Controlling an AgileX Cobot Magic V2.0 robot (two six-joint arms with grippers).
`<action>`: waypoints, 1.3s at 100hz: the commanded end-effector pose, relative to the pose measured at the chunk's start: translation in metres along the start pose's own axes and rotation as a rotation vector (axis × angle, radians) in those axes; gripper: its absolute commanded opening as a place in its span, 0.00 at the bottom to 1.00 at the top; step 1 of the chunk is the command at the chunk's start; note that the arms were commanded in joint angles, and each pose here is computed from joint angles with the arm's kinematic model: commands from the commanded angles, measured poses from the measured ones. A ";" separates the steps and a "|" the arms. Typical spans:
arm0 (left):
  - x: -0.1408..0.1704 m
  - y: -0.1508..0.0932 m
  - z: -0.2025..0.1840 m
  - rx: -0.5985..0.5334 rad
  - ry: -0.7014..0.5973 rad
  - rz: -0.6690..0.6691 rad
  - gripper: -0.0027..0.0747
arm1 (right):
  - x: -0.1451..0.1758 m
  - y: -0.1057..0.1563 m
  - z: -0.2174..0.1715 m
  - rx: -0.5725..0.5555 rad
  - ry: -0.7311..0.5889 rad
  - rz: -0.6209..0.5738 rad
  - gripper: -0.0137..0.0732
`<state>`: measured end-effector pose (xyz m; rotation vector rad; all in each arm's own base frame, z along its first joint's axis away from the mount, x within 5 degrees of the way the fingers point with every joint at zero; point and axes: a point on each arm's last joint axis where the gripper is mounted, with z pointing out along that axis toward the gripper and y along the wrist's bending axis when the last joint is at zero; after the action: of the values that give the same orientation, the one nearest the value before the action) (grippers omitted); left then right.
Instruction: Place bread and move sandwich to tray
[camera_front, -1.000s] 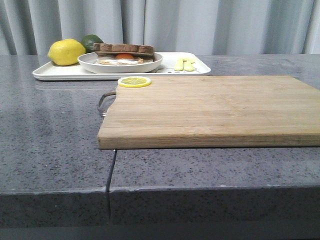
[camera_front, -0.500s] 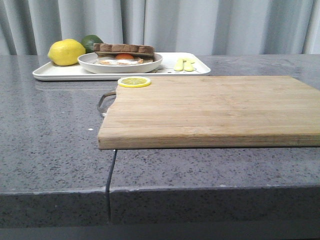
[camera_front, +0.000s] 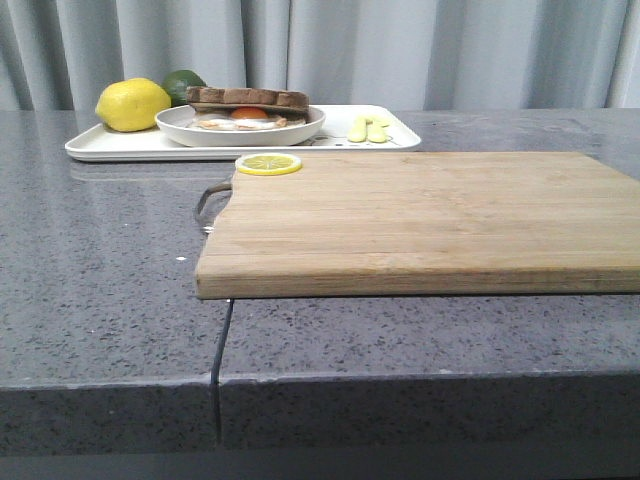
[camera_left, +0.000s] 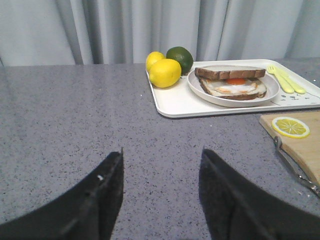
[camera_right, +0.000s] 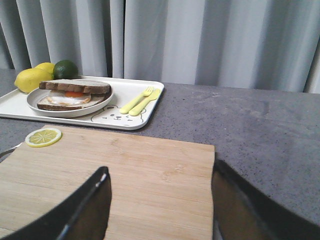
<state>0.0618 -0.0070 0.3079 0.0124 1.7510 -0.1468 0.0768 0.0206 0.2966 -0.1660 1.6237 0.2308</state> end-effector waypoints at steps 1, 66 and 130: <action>-0.011 -0.001 0.000 0.011 -0.079 -0.029 0.45 | -0.014 -0.002 -0.001 0.023 -0.083 -0.019 0.63; -0.011 -0.001 0.000 0.012 -0.083 -0.031 0.01 | -0.014 -0.002 -0.001 0.023 -0.083 -0.019 0.08; -0.011 -0.001 0.000 0.012 -0.081 -0.031 0.01 | -0.014 -0.002 -0.001 0.023 -0.083 -0.019 0.08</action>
<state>0.0624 -0.0076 0.3043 0.0066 1.7618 -0.1590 0.0768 0.0207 0.2961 -0.1707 1.6290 0.2283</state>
